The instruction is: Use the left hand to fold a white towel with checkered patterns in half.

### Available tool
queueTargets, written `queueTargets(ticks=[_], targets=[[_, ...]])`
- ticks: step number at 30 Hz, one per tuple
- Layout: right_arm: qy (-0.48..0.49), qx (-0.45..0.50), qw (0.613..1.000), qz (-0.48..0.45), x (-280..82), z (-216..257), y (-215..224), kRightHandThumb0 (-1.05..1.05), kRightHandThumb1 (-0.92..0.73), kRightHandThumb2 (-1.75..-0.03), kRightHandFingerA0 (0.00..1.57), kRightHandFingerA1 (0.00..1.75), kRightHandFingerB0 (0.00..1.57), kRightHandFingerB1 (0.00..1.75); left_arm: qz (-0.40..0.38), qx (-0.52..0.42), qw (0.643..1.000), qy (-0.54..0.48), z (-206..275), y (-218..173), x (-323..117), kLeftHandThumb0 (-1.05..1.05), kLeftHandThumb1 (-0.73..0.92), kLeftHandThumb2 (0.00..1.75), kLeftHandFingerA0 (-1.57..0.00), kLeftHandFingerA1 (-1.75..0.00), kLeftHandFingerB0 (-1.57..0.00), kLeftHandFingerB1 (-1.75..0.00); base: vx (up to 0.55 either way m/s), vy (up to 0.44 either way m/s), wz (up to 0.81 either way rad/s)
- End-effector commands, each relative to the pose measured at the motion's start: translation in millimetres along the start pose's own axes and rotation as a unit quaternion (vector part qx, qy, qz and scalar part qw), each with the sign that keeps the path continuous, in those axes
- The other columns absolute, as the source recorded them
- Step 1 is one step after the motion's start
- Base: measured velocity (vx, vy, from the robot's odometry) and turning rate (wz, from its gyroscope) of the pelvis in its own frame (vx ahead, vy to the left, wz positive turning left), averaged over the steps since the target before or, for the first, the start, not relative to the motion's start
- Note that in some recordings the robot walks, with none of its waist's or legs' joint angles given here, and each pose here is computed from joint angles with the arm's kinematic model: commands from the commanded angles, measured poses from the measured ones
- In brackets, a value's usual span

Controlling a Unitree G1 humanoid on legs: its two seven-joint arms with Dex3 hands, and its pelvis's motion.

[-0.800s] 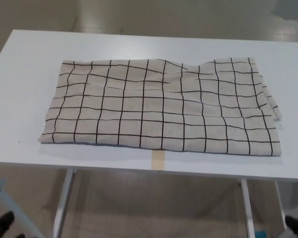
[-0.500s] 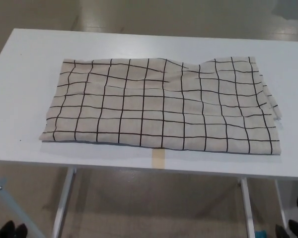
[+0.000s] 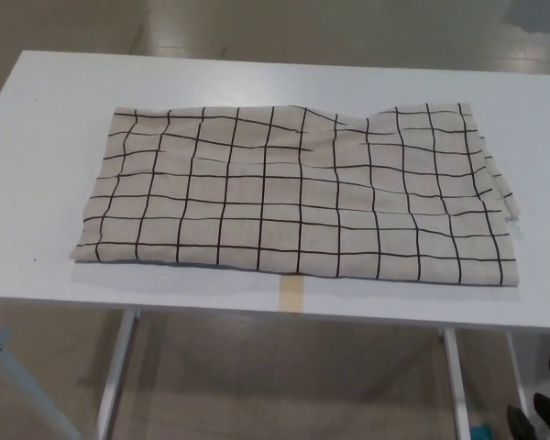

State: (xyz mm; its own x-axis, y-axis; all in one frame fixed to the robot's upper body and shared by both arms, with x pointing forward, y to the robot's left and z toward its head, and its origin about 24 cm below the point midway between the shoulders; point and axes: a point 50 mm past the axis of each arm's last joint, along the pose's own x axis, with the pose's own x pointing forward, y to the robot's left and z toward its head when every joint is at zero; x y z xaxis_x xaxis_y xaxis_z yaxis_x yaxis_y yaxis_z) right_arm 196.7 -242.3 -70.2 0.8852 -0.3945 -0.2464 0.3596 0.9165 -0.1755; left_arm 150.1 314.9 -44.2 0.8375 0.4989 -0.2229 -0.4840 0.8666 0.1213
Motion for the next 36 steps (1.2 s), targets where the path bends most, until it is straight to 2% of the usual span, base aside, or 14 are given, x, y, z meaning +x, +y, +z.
queueTargets(ticks=[1, 3, 4, 6, 11, 14, 17, 21, 23, 24, 28, 34, 35, 36], targets=[[-0.019, 0.006, 1.000, -0.012, -5.3, -2.1, -2.9, -0.18, -0.59, -0.58, 0.33, 0.45, 0.31, 0.33, -0.065, 0.289, 0.811, -0.504, 121.0, -17.8, -68.0, 0.09, 0.41, 0.87, -0.01, -0.51, 0.00, -0.48, 0.00, 0.000, 0.00], [-0.016, 0.006, 1.000, -0.013, -5.3, -3.1, -2.2, -0.18, -0.59, -0.58, 0.33, 0.45, 0.30, 0.33, -0.067, 0.297, 0.773, -0.557, 144.9, -24.6, -72.8, 0.08, 0.41, 0.87, -0.02, -0.52, 0.00, -0.48, 0.00, 0.000, 0.00], [-0.013, 0.004, 1.000, -0.013, -5.8, -4.4, -2.6, -0.18, -0.59, -0.58, 0.33, 0.45, 0.30, 0.33, -0.083, 0.302, 0.753, -0.578, 159.9, -30.3, -72.4, 0.12, 0.42, 0.56, -0.10, -0.21, -0.17, -0.33, 0.00, 0.000, 0.00], [-0.008, 0.001, 1.000, -0.012, -7.3, -7.2, -4.0, -0.18, -0.59, -0.58, 0.33, 0.45, 0.30, 0.33, -0.097, 0.329, 0.729, -0.592, 180.5, -37.3, -69.1, 0.04, 0.45, 0.89, 0.00, -0.50, 0.00, -0.47, 0.00, 0.000, 0.00], [-0.006, -0.002, 1.000, -0.009, -8.0, -7.6, -3.9, -0.23, -0.58, -0.61, 0.34, 0.47, 0.29, 0.35, -0.117, 0.390, 0.683, -0.606, 213.3, -54.9, -53.6, 0.00, 0.42, 0.58, -0.11, -0.18, -0.10, -0.33, 0.00, 0.000, 0.00], [-0.003, -0.001, 1.000, -0.008, -8.2, -8.5, -4.3, -0.14, -0.41, -0.90, 0.28, 0.59, 0.16, 0.52, -0.137, 0.417, 0.663, -0.606, 224.1, -68.2, -46.0, 0.00, 0.42, 0.62, -0.09, -0.16, -0.05, -0.33, 0.00, 0.000, 0.00], [-0.002, -0.006, 1.000, -0.009, -8.5, -9.0, -3.6, -0.15, -0.41, -0.89, 0.29, 0.60, 0.16, 0.52, -0.181, 0.439, 0.649, -0.594, 229.0, -92.6, -34.0, 0.06, 0.75, 0.65, -0.01, -0.24, -0.07, -0.28, 0.00, 0.000, 0.00], [-0.003, -0.006, 1.000, -0.009, -7.0, -7.6, -2.7, -0.15, -0.41, -0.89, 0.29, 0.60, 0.16, 0.51, -0.214, 0.468, 0.644, -0.566, 230.2, -112.4, -21.4, 0.12, 0.67, 0.94, 0.00, -0.18, -0.02, -0.32, 0.00, 0.000, 0.00], [-0.003, -0.007, 1.000, -0.009, -6.8, -7.6, -2.8, -0.15, -0.41, -0.89, 0.30, 0.60, 0.16, 0.51, -0.220, 0.478, 0.642, -0.557, 229.5, -116.9, -17.3, 0.12, 0.68, 0.93, 0.00, -0.17, -0.02, -0.31, 0.00, 0.000, 0.00], [0.000, -0.012, 1.000, -0.009, -8.0, -9.0, -3.1, -0.15, -0.41, -0.89, 0.30, 0.60, 0.16, 0.52, -0.233, 0.515, 0.630, -0.532, 226.5, -130.0, -4.6, 0.07, 0.72, 0.67, 0.00, -0.18, -0.05, -0.25, 0.00, 0.000, 0.00], [0.005, -0.013, 1.000, -0.005, -11.5, -12.6, -4.0, -0.15, -0.41, -0.90, 0.32, 0.61, 0.16, 0.52, -0.240, 0.565, 0.604, -0.508, 219.4, -144.3, 10.1, 0.09, 0.56, 0.82, 0.00, -0.10, 0.00, -0.24, 0.00, 0.000, 0.00], [0.008, -0.014, 1.000, 0.001, -16.2, -16.7, -6.0, -0.15, -0.41, -0.90, 0.33, 0.62, 0.17, 0.52, -0.254, 0.614, 0.568, -0.485, 206.5, -162.3, 23.6, -0.01, 0.56, 0.57, 0.00, -0.17, -0.03, -0.25, 0.00, 0.000, 0.00], [0.007, -0.017, 1.000, 0.001, -16.2, -16.7, -6.1, -0.22, -0.57, -0.57, 0.39, 0.50, 0.29, 0.35, -0.257, 0.629, 0.556, -0.478, 204.7, -166.5, 26.8, -0.05, 0.45, 0.74, 0.00, -0.15, 0.00, -0.28, 0.00, 0.000, 0.00], [0.007, -0.018, 1.000, 0.001, -16.0, -16.8, -5.8, -0.21, -0.57, -0.57, 0.40, 0.50, 0.29, 0.35, -0.260, 0.638, 0.550, -0.472, 204.1, -169.4, 29.1, -0.08, 0.44, 0.71, 0.00, -0.14, -0.01, -0.27, 0.00, 0.000, 0.00]])
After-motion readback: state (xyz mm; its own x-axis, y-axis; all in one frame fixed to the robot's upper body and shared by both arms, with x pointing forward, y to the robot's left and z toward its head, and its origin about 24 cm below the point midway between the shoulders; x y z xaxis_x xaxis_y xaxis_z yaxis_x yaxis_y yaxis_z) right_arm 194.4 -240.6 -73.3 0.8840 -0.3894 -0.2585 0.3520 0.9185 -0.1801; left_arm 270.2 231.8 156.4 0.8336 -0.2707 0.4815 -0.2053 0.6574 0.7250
